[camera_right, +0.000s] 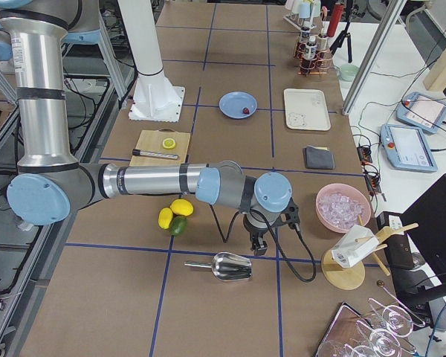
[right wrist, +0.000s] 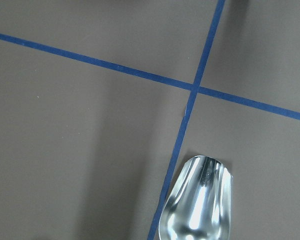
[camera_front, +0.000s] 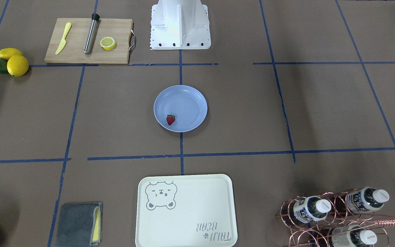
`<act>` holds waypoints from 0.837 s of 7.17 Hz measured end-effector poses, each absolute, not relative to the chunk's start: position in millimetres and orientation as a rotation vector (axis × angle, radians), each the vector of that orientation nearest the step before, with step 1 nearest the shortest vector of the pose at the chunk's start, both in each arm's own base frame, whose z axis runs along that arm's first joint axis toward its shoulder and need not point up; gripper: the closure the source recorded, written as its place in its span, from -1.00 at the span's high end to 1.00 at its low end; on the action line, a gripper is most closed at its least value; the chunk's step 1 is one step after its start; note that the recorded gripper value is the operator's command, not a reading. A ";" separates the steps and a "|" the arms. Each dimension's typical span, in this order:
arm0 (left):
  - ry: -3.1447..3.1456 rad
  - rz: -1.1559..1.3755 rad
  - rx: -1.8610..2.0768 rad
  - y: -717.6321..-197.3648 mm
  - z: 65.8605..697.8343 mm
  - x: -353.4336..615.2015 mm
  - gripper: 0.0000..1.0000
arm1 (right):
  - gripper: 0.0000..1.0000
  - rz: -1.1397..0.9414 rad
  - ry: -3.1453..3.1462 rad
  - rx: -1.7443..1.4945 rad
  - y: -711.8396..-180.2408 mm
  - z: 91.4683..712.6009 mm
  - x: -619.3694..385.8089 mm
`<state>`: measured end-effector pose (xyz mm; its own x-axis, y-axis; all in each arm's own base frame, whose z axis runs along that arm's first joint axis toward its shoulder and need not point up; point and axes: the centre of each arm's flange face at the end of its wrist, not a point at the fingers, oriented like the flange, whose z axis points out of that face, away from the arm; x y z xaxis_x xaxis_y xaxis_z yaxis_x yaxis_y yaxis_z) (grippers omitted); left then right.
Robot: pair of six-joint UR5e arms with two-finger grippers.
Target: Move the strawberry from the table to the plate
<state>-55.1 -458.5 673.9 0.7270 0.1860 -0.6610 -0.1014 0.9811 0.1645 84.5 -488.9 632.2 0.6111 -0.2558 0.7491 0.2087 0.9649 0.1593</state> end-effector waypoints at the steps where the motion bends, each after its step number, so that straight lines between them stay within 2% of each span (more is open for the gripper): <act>1: 0.765 0.137 0.102 -453.4 683.8 -59.8 1.00 | 1.00 -0.254 -0.874 0.059 -491.8 631.2 86.3; 6: 0.778 0.097 0.092 -453.2 651.7 -73.1 1.00 | 1.00 -0.164 -0.873 0.032 -496.3 624.2 87.3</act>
